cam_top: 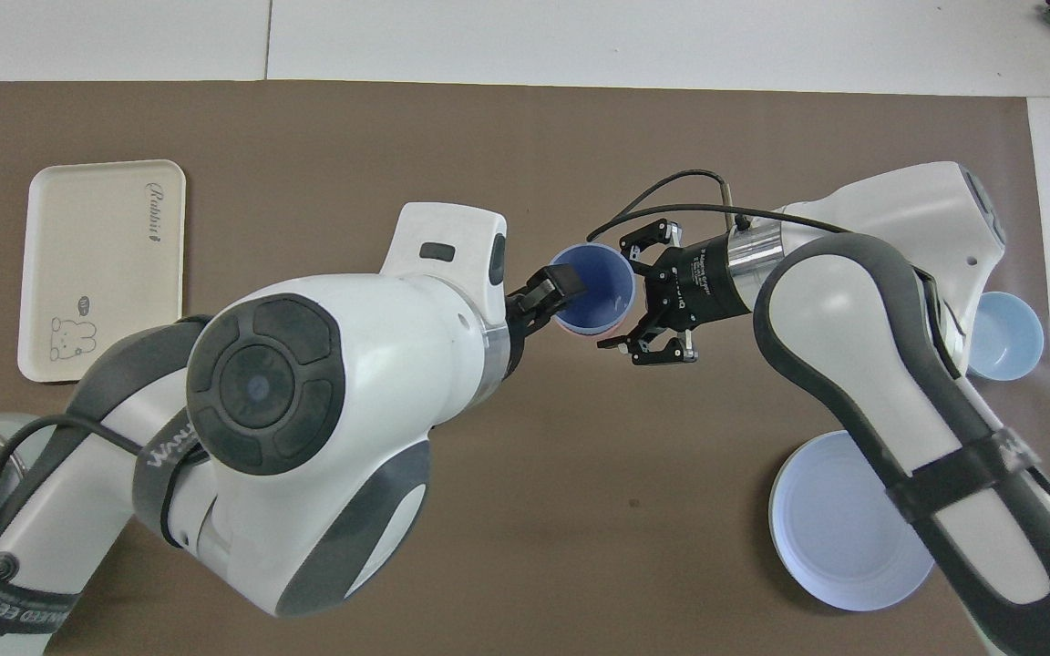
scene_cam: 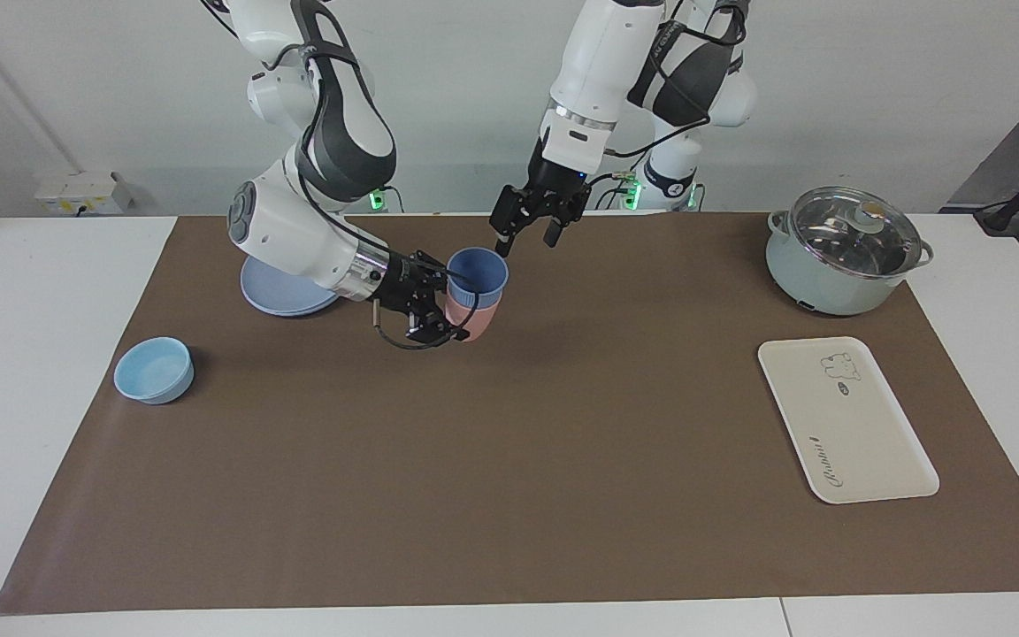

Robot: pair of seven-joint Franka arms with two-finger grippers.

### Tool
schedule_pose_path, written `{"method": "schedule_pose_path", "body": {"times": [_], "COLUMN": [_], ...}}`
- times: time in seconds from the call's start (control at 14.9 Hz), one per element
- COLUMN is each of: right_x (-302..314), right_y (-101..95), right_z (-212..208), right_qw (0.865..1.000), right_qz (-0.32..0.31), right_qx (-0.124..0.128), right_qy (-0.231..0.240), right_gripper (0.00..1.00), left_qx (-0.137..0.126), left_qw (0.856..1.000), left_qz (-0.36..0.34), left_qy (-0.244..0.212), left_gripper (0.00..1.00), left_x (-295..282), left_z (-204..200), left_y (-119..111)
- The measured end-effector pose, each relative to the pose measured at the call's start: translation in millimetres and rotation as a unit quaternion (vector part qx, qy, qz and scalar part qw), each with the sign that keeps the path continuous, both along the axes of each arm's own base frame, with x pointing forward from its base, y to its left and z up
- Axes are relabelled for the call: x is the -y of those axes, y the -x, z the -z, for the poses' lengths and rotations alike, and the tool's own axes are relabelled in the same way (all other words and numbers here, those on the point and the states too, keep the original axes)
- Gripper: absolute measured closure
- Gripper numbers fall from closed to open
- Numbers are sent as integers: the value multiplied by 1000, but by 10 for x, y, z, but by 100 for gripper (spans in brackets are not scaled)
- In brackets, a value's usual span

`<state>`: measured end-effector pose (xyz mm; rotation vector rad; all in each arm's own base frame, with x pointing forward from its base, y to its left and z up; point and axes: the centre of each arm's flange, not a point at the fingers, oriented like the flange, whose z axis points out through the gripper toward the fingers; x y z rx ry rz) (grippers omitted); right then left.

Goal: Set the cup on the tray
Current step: 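Grasp the blue cup with the left gripper while the right gripper releases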

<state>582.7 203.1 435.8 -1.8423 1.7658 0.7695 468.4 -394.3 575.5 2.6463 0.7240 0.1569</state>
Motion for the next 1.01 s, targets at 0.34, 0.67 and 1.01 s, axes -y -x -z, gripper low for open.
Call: {"method": "schedule_pose_path", "body": {"times": [0.34,0.67,1.01], "right_x": [-10,-33,-4], "right_y": [-1,-16,-29], "right_z": [-4,-11,-25], "right_qw": [1000,1000,1000], "right_qz": [1,8,12], "right_qx": [2,12,17], "right_qy": [0,3,6], "right_gripper": [25,25,25], "left_qx": [2,9,10], "left_qw": [1000,1000,1000], "left_qz": [1,0,-7], "left_qy": [10,16,15], "left_gripper": [11,71,93], "left_x": [183,225,178], "left_z": [113,138,54], "left_y": [21,-1,-64]}}
